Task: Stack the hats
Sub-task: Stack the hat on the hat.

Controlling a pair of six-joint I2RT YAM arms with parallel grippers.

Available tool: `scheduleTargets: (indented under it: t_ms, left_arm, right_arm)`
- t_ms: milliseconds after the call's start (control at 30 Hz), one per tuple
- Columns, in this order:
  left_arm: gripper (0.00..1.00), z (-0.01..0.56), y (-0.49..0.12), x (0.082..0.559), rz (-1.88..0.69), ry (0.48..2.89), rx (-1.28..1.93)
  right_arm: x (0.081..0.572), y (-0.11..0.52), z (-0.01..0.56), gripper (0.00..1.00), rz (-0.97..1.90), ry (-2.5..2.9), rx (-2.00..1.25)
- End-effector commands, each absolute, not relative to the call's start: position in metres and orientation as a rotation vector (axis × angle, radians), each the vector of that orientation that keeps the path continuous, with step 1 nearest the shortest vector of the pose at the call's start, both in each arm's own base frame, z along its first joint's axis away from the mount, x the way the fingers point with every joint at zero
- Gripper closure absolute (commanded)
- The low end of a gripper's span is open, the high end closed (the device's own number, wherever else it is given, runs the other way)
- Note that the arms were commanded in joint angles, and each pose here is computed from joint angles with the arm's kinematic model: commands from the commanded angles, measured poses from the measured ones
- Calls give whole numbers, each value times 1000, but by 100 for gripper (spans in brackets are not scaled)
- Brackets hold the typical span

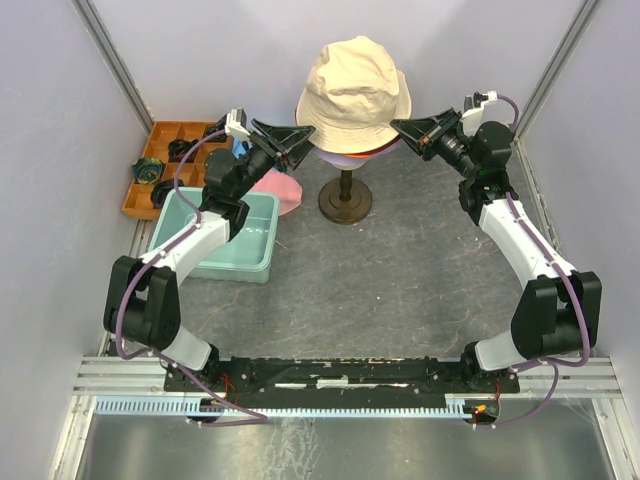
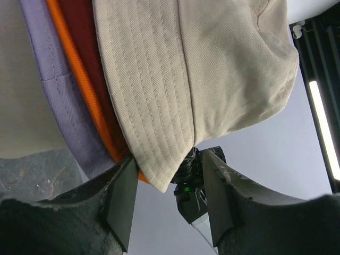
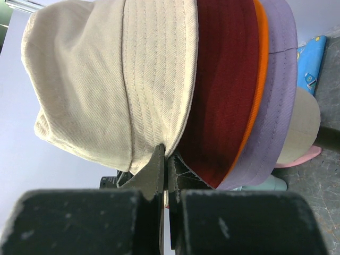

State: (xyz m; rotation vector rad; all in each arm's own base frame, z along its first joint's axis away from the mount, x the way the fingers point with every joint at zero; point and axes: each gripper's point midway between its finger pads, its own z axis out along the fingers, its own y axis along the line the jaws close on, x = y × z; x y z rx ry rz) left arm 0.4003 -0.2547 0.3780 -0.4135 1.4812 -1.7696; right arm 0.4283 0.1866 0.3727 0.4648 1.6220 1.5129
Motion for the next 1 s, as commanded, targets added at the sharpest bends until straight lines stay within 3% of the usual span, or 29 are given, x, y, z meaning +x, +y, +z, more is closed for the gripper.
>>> scheduleTargets:
  t_ms: [0,267,300,367,467,533,733,967]
  left_arm:
    - [46,418,-256,395,-1777,1346,-316]
    - [78,414,-259,403,-1782,1344,-333]
    - [80,415,-259,404,-1783,1343,-332]
    - [84,415,-260,406,-1788,1346,-326]
    - [86,417,-259,410,-1792,1347,-316]
    - [87,418,-257,413,-1792,1350,-310]
    - [88,421,-250,429,-1801,1380,-275]
    - [90,425,-253,443,-1848,1422,-199]
  right_arm:
    - [420,199,334,100,1512,1771,500]
    - [417,200,335,100,1510,1788,478]
    - [416,201,335,98,1509,1792,470]
    - [415,201,336,84,1502,1796,459]
    - [412,200,339,68,1486,1800,436]
    - [410,198,340,64,1465,1808,423]
    - [404,183,344,62,1412,1818,373]
    - [394,166,362,67,1347,1774,232]
